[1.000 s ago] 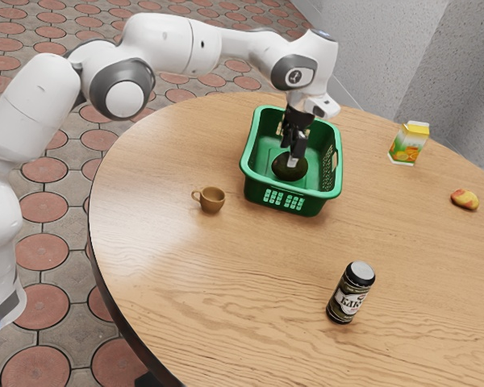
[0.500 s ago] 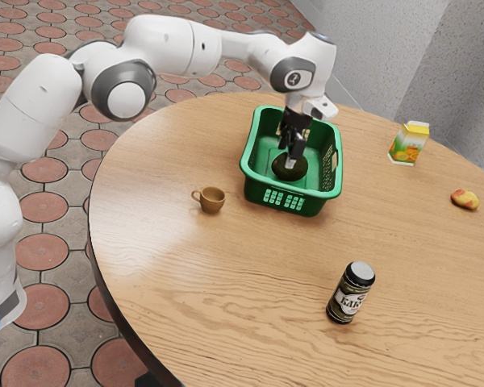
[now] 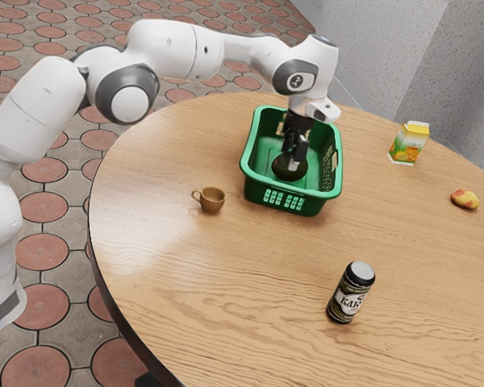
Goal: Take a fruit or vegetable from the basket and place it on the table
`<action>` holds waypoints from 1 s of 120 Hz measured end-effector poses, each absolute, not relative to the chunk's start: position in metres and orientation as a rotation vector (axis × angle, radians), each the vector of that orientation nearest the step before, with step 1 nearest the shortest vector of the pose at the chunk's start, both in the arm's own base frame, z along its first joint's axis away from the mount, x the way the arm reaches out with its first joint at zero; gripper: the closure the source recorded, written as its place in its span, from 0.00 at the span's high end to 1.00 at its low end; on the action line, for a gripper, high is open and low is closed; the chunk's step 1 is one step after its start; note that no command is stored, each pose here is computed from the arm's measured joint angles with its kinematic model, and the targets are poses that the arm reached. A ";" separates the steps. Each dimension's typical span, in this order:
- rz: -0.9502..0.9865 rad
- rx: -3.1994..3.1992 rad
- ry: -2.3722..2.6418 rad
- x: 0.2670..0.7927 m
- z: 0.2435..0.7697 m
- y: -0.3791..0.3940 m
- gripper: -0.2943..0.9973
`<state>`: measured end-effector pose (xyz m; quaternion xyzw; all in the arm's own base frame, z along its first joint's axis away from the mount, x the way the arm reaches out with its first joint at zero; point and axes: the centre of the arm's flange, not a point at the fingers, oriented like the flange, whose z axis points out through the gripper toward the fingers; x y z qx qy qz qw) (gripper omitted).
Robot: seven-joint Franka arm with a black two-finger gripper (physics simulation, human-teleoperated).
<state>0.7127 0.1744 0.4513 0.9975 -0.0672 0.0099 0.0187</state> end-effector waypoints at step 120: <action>0.361 3.197 -0.410 0.718 0.593 0.067 0.53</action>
